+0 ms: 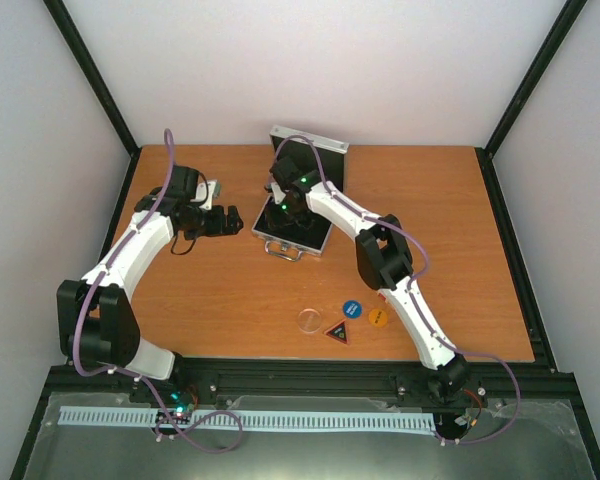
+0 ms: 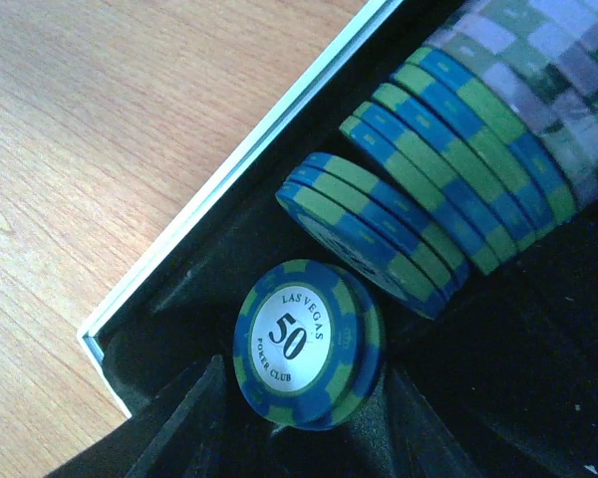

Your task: Pack up texas hold em set

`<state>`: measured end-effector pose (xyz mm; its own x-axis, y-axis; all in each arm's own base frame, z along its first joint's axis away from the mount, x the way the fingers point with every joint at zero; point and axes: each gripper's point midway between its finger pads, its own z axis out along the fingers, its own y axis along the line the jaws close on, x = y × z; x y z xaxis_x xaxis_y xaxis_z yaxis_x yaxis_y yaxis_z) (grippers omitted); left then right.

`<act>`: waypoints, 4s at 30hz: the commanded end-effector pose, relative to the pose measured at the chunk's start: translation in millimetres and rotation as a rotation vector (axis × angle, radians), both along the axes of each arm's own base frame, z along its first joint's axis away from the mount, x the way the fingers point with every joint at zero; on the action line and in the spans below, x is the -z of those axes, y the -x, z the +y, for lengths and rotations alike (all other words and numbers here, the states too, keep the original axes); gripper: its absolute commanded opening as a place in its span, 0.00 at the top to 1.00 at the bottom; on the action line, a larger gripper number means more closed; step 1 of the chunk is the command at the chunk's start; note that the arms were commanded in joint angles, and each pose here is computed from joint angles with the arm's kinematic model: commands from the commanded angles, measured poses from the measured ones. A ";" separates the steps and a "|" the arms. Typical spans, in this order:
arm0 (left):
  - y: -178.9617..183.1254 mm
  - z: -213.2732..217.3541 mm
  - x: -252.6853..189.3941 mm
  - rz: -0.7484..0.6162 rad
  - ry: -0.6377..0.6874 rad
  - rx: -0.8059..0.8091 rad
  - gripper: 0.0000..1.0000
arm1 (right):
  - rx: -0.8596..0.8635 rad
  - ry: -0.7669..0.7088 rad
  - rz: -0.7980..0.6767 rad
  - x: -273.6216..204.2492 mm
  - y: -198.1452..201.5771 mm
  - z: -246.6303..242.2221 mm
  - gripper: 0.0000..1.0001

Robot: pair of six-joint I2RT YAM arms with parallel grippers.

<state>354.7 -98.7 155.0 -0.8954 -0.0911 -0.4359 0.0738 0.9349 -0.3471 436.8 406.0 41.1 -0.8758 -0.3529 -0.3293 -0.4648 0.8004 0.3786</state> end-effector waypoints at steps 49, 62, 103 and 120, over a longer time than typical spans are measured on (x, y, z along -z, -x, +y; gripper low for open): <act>-0.4 -1.7 -6.6 -0.037 0.021 0.013 0.00 | -0.110 0.153 -0.262 -17.7 -27.1 -10.2 0.97; -1.4 -2.8 -6.0 -0.033 0.027 0.016 0.00 | -0.112 0.204 -0.264 -4.9 -29.4 -16.9 0.81; 3.1 -5.0 -7.5 -0.041 0.039 0.023 0.00 | -0.135 0.223 -0.336 -34.6 -3.3 4.2 0.51; 4.9 -5.3 -6.3 -0.032 0.041 0.026 0.00 | -0.103 0.300 -0.353 -9.7 -18.7 -2.2 0.39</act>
